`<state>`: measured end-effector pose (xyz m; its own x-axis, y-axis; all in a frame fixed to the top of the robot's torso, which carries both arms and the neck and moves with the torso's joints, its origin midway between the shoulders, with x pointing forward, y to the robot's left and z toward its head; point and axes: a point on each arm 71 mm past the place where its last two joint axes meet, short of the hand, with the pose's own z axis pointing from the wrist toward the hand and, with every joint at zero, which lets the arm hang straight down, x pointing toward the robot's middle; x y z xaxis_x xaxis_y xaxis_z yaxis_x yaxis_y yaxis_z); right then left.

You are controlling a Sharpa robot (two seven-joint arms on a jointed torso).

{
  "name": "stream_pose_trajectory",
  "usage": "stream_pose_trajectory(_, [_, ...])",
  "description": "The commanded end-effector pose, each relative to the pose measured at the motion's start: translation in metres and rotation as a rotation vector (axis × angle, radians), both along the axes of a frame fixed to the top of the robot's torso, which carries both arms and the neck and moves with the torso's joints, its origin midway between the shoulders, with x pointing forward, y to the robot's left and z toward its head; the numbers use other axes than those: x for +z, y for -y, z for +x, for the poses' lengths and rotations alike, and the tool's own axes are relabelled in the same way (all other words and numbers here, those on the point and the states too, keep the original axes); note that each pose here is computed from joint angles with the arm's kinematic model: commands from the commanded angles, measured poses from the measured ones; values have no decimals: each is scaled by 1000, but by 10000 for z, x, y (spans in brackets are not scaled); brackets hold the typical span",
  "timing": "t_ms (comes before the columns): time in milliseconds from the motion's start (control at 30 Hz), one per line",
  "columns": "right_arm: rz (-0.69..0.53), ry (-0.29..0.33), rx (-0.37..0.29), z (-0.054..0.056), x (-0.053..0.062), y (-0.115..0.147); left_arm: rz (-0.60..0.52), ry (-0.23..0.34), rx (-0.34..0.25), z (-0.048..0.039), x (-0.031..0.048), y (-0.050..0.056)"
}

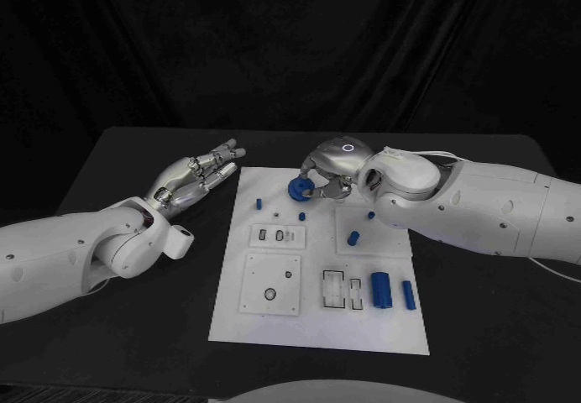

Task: Assemble the parts on the task board

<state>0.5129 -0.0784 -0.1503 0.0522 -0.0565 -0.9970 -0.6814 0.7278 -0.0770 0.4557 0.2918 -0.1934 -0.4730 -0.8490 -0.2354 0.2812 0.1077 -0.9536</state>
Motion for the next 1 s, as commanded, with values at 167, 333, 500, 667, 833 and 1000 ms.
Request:
stream_pose_trajectory(167, [-31,-17,-17,22,-46,-32,-26,35,-21,-3,38,27])
stream_pose_trajectory(333, [-42,-24,-26,43,-70,-42,-26,34,-23,0,36,34])
stream_pose_trajectory(500, [-41,-25,-21,46,-86,-57,-26,33,-24,4,35,39])
stream_pose_trajectory(667, [-25,-14,-6,35,-79,-67,-26,33,-24,7,33,37])
stream_pose_trajectory(833, [-19,-10,-6,34,-76,-62,-25,33,-24,10,32,37])
stream_pose_trajectory(1000, [-10,-3,-8,37,-69,-46,-25,34,-23,12,32,33])
